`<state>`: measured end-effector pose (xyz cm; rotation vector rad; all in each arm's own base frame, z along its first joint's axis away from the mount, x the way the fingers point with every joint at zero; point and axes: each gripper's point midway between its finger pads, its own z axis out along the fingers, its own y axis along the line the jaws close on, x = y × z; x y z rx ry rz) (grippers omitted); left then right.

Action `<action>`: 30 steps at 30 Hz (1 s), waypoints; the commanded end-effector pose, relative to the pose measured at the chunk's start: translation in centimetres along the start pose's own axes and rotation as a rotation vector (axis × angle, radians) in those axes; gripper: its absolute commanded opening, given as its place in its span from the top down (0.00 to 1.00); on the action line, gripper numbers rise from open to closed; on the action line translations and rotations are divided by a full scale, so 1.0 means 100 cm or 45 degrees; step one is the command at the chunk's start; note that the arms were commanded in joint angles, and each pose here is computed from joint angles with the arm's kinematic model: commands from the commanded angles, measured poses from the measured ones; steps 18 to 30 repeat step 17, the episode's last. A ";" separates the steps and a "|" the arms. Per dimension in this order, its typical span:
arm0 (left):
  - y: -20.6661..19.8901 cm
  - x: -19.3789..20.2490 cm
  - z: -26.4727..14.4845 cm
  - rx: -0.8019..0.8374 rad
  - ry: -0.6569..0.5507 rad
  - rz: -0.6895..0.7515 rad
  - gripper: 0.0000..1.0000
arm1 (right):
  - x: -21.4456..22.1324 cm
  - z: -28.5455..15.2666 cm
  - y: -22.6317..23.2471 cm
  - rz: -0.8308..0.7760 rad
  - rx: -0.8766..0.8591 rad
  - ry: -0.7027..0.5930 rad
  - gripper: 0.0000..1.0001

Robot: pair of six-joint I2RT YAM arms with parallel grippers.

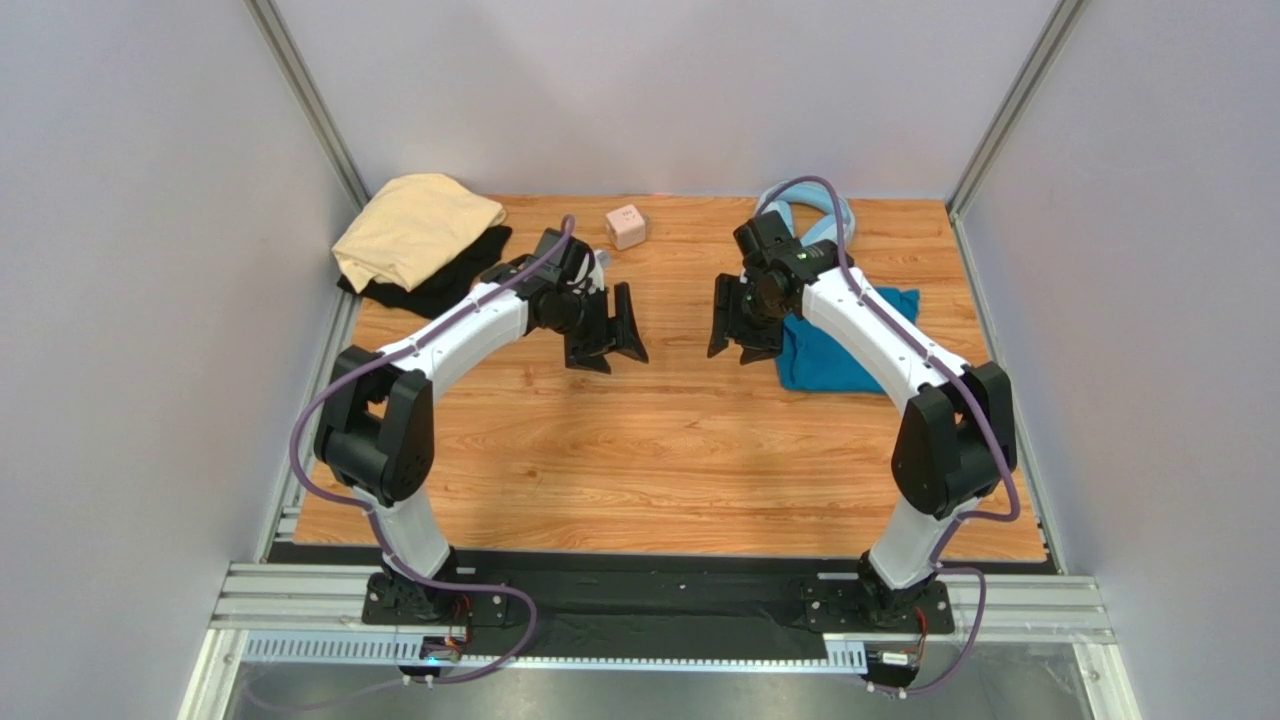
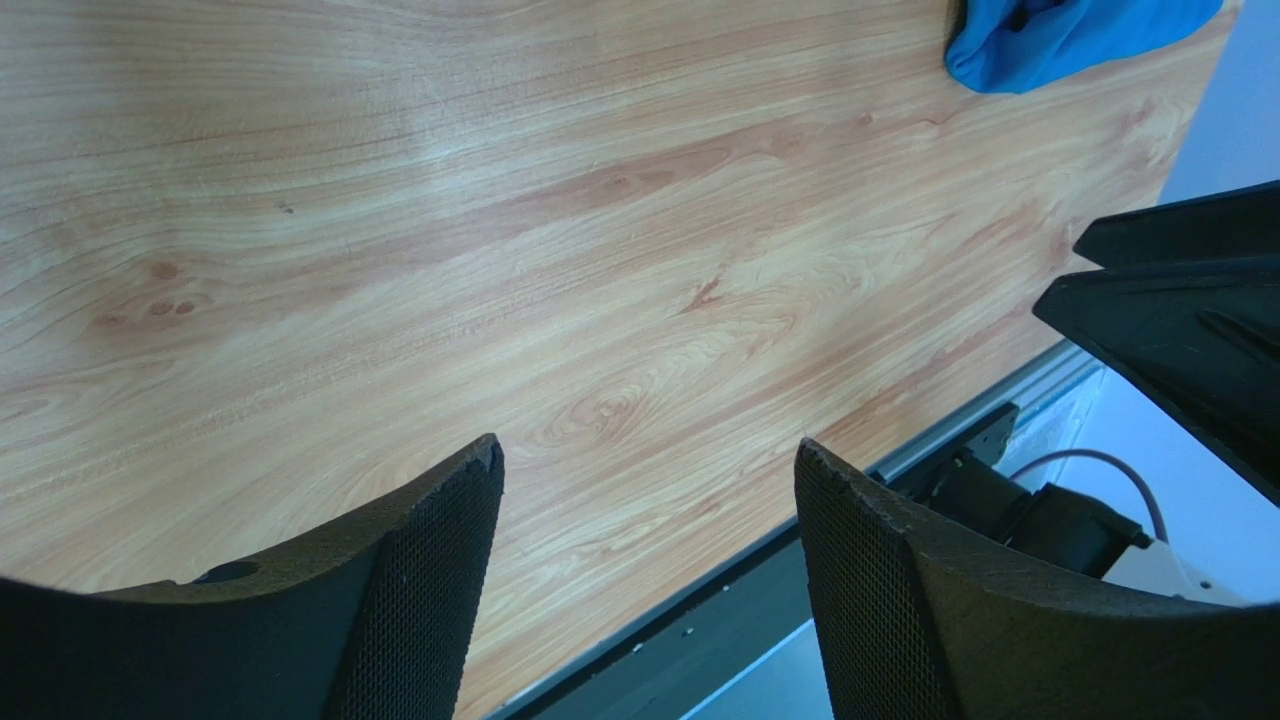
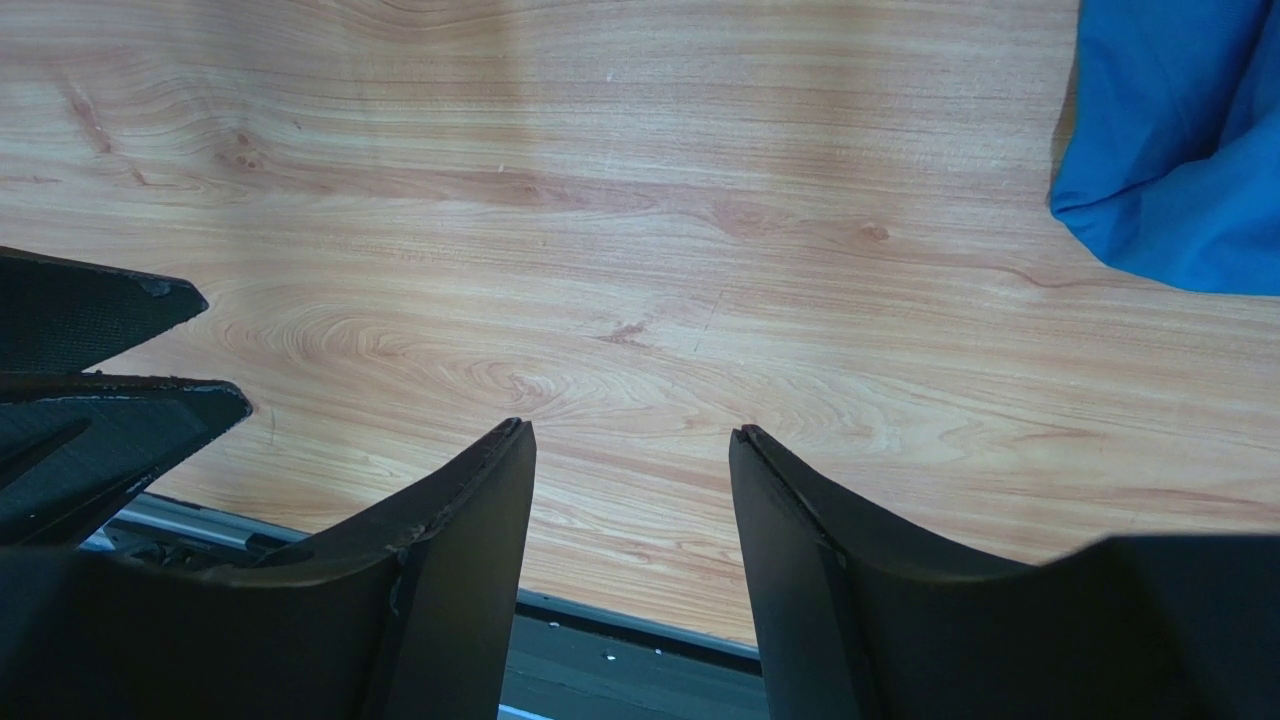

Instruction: Fold and stack the t-shirts

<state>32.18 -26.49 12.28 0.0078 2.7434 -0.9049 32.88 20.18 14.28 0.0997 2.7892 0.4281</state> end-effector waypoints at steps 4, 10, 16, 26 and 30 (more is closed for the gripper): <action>-0.009 -0.010 -0.007 0.064 -0.042 -0.032 0.22 | -0.018 -0.003 0.019 -0.044 -0.088 -0.057 0.44; -0.005 -0.012 -0.005 0.062 -0.040 -0.053 0.22 | -0.020 -0.001 0.020 -0.051 -0.085 -0.048 0.44; -0.004 -0.016 -0.002 0.064 -0.037 -0.052 0.24 | -0.022 0.001 0.020 -0.055 -0.075 -0.043 0.44; -0.004 -0.017 -0.002 0.061 -0.041 -0.043 0.23 | -0.023 0.001 0.020 -0.058 -0.075 -0.047 0.44; -0.004 -0.017 -0.002 0.061 -0.041 -0.043 0.23 | -0.023 0.001 0.020 -0.058 -0.075 -0.047 0.44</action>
